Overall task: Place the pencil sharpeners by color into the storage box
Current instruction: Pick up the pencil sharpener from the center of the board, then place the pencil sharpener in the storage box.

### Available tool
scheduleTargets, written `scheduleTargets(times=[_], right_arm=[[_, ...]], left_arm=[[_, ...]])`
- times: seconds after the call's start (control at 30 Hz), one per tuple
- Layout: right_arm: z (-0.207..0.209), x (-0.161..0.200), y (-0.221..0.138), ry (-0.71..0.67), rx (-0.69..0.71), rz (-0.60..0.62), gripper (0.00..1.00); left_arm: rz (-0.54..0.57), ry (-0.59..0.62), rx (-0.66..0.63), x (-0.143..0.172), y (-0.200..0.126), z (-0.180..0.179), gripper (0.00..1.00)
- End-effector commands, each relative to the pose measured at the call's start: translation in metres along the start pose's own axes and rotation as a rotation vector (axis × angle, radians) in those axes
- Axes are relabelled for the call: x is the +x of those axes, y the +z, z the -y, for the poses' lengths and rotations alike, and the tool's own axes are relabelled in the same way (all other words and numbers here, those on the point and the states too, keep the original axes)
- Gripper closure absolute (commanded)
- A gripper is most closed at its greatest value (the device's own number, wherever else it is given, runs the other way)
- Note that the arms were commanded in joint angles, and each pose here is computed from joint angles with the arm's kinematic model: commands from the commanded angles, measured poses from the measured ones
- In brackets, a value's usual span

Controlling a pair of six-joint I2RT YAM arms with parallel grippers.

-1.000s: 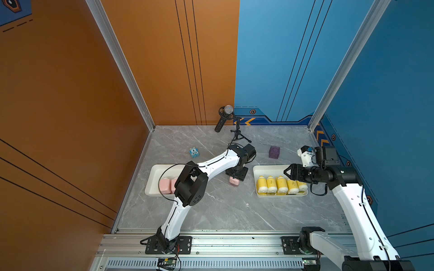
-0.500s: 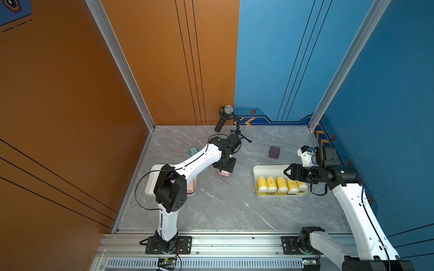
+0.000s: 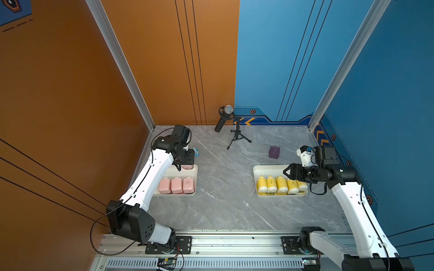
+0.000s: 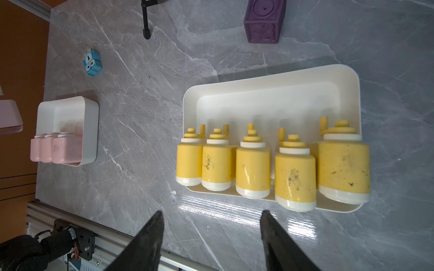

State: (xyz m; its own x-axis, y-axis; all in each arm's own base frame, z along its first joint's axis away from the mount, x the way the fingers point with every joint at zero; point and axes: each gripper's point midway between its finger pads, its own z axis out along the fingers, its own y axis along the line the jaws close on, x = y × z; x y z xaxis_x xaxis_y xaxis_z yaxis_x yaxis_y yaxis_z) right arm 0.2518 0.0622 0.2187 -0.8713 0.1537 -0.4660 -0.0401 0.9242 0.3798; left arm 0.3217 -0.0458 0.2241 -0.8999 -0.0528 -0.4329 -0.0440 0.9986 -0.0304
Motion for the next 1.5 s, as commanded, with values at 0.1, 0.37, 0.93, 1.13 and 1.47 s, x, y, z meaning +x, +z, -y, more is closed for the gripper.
scheduleTargets(times=[0.1, 0.37, 0.93, 1.13, 1.47], right_arm=[[-0.004, -0.009, 0.000, -0.008, -0.018, 0.020, 0.34], [-0.007, -0.012, -0.003, -0.024, -0.024, 0.031, 0.34], [-0.011, -0.011, -0.008, -0.037, -0.042, 0.049, 0.34], [-0.009, -0.010, -0.009, -0.039, -0.035, 0.054, 0.34], [-0.008, -0.011, -0.006, -0.040, -0.032, 0.046, 0.34]], left_arm=[[0.017, -0.028, 0.002, 0.011, -0.017, -0.046, 0.64], [-0.058, -0.034, -0.067, 0.028, 0.001, -0.098, 0.65], [-0.148, -0.047, -0.134, 0.056, 0.031, -0.161, 0.66], [-0.168, -0.069, -0.135, 0.067, 0.050, -0.170, 0.66], [-0.188, -0.117, -0.146, 0.079, 0.063, -0.184, 0.66]])
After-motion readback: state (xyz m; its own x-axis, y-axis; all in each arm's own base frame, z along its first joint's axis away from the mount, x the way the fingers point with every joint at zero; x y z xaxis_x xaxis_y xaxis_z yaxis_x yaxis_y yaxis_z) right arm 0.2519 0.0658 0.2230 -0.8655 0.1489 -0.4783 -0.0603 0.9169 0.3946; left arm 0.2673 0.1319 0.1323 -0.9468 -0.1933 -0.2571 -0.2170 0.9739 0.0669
